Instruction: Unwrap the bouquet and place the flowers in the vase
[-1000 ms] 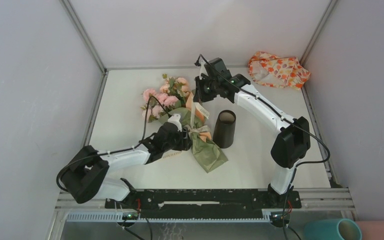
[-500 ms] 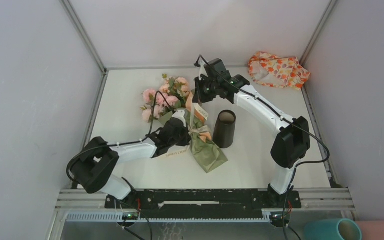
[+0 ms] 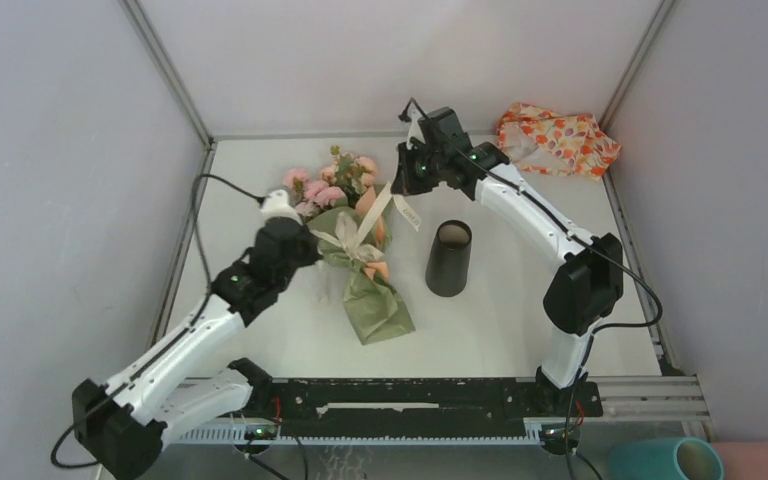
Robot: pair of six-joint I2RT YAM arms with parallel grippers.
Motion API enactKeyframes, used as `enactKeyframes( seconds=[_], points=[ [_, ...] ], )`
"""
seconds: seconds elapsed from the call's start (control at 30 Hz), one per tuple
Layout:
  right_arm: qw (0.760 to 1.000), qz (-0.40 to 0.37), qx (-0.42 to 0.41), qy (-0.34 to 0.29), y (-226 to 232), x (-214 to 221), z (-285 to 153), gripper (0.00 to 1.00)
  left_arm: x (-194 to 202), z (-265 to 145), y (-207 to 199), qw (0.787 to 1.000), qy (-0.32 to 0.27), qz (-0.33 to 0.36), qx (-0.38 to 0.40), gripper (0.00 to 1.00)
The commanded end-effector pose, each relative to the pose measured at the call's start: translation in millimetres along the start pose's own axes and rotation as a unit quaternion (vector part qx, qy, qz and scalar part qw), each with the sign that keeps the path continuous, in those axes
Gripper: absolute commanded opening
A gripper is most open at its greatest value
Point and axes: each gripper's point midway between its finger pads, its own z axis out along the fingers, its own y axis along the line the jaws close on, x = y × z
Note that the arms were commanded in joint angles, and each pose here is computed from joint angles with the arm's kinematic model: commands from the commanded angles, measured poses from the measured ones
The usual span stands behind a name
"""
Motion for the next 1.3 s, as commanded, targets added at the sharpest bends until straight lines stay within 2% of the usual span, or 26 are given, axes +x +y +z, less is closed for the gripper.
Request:
enactKeyframes(
  seconds=[0.0,0.17,0.4,0.6,0.87,0.97,1.03,1.07,1.17,1.27],
  points=[
    [0.997,0.005,0.001,-0.081,-3,-54,-38,0.00,-27,-21,78,0.988,-0.013,-0.047,-0.145,0.00],
    [0.993,0.040,0.018,-0.106,-37,-74,-55,0.00,-26,-26,131,0.968,-0.010,-0.120,-0.219,0.00],
    [0.987,0.082,0.048,-0.132,-90,-87,-78,0.00,-34,-38,171,0.936,-0.043,-0.223,-0.268,0.00],
    [0.977,0.130,0.082,-0.149,-142,-84,-95,0.00,-45,-60,198,0.909,-0.081,-0.262,-0.315,0.00],
    [0.962,0.183,0.109,-0.169,-199,-83,-111,0.00,-59,-96,218,0.878,-0.131,-0.280,-0.365,0.00],
    [0.958,0.203,0.115,-0.170,-213,-80,-113,0.00,-64,-101,218,0.878,-0.140,-0.279,-0.364,0.00],
    [0.959,0.206,0.109,-0.164,-212,-78,-110,0.02,-66,-94,210,0.892,-0.130,-0.271,-0.338,0.06],
    [0.959,0.207,0.110,-0.161,-211,-76,-109,0.06,-65,-87,204,0.901,-0.120,-0.267,-0.319,0.13],
    [0.959,0.192,0.126,-0.165,-202,-78,-110,0.25,-68,-63,179,0.935,-0.095,-0.248,-0.234,0.42],
    [0.961,0.157,0.133,-0.187,-179,-89,-121,0.48,-72,-51,157,0.956,-0.090,-0.228,-0.160,0.62]
  ],
)
